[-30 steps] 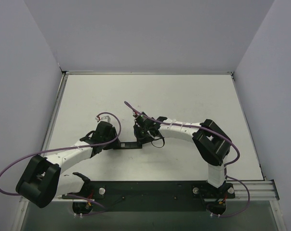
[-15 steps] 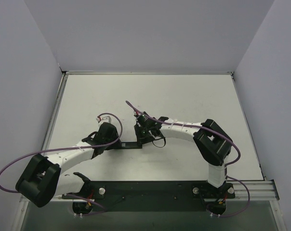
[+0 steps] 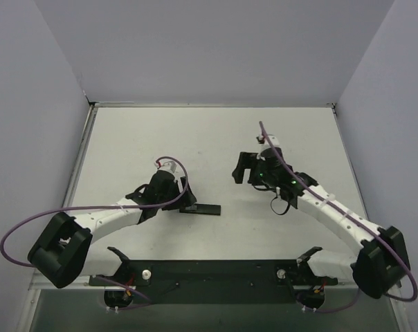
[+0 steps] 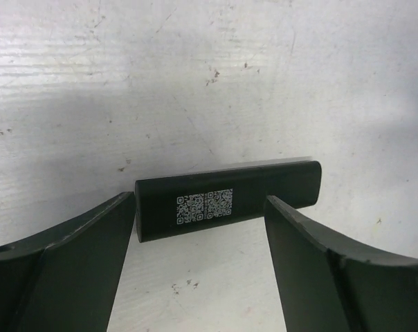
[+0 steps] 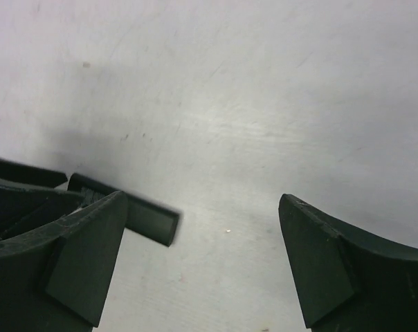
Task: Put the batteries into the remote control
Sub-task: Load the battery cover into the remote control, then reset both arms
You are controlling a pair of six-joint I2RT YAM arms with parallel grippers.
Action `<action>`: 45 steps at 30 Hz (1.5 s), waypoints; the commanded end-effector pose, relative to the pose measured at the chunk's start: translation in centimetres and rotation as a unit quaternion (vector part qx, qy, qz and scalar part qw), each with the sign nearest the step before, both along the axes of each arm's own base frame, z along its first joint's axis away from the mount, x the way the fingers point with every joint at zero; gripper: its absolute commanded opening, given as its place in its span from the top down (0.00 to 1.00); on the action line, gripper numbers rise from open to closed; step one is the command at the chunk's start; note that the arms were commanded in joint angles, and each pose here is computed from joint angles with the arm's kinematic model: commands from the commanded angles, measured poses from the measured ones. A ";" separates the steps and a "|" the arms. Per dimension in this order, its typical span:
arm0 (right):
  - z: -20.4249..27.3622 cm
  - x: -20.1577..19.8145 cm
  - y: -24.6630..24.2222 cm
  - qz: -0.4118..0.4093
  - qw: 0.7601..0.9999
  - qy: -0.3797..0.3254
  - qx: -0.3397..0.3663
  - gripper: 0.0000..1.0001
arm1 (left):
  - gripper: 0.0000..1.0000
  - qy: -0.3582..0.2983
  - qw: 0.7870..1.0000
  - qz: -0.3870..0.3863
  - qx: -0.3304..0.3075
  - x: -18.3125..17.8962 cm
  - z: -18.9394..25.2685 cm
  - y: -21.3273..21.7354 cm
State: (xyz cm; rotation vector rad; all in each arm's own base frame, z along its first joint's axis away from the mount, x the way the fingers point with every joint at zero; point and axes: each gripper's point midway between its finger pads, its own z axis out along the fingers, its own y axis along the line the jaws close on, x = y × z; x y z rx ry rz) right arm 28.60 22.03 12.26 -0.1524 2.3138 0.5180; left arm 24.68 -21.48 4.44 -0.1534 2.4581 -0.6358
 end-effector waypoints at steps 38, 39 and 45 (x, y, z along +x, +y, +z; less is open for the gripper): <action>15.3 -7.7 -23.3 -0.293 0.867 -0.396 -0.073 0.00 | 0.03 -0.494 0.815 0.297 0.062 -7.5 26.0 23.7; 15.3 -7.7 -23.2 -0.293 0.866 -0.398 -0.072 0.00 | 0.03 -0.494 0.813 0.302 0.064 -7.6 26.0 23.9; 15.5 -8.1 -23.4 -0.292 0.859 -0.416 -0.066 0.00 | 0.03 -0.492 0.808 0.315 0.072 -7.6 25.9 24.5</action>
